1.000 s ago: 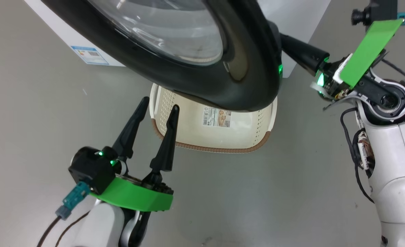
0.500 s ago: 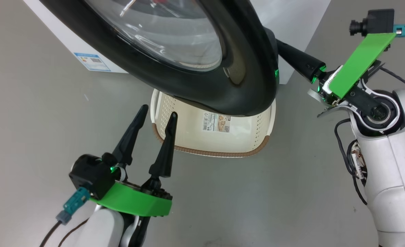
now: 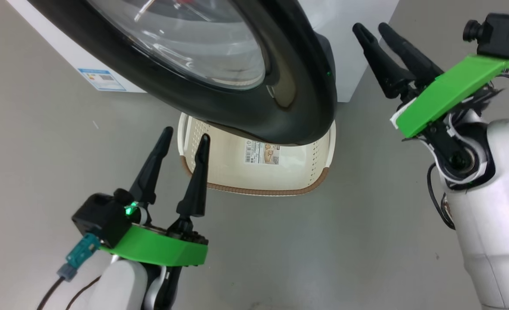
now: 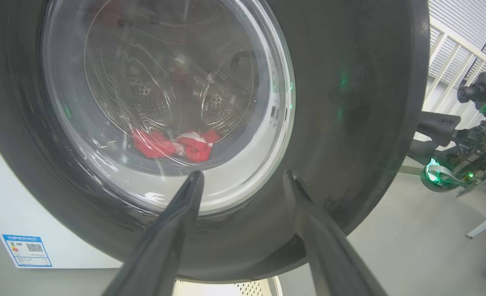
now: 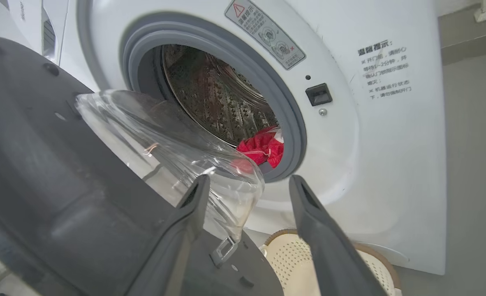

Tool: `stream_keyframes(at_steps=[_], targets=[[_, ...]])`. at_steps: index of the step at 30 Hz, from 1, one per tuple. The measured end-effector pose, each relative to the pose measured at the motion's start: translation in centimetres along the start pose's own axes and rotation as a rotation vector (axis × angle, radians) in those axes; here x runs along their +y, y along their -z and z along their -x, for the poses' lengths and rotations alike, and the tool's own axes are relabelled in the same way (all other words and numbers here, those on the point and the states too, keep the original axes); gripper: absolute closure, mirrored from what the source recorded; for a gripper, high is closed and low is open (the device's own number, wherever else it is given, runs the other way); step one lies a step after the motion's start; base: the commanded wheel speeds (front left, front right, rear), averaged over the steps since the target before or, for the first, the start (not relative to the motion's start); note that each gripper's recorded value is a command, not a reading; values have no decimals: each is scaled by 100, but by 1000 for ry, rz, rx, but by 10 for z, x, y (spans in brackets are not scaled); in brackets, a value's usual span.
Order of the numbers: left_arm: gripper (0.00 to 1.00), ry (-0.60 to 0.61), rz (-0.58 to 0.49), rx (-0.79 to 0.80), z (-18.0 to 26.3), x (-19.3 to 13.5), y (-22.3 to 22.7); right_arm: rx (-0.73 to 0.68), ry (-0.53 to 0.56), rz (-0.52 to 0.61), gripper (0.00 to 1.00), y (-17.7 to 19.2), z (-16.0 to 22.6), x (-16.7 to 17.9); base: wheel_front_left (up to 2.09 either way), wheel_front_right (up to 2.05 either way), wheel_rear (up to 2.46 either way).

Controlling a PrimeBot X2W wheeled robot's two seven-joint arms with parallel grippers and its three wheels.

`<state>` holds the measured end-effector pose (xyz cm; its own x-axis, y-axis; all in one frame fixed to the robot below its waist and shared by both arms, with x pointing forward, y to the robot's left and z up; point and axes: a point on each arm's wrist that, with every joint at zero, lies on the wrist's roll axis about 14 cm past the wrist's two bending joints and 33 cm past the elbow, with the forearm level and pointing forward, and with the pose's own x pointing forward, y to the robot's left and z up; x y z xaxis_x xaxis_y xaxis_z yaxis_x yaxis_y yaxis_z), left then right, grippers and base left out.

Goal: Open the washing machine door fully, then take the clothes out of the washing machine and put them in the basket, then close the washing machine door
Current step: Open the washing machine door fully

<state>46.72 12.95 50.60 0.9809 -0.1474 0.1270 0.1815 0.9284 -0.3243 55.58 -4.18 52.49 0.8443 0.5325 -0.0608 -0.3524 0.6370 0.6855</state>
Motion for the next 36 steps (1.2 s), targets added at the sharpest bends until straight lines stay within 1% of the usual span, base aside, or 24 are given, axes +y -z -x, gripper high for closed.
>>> stream_keyframes(at_steps=[3,5,11,15,21,26,36], targets=[[0,-5,17,-7,-2,1,-1,-51,55,140,0,-4,8,-14,0,0,0],[0,-10,20,-8,-3,1,0,-87,90,214,0,-8,15,-23,0,0,0],[0,-2,26,-7,-6,-2,2,-194,166,355,0,-14,33,-43,0,0,0],[0,-1,28,-9,-7,-3,1,-242,213,420,0,-12,47,-56,0,0,0],[0,-23,28,-39,-11,3,-6,-295,272,501,0,-10,66,-70,0,0,0],[0,-29,31,-40,-12,4,-5,-317,301,535,0,-8,80,-75,0,0,0],[0,-35,35,-35,-12,3,-3,-292,338,527,0,10,103,-83,0,0,0]])
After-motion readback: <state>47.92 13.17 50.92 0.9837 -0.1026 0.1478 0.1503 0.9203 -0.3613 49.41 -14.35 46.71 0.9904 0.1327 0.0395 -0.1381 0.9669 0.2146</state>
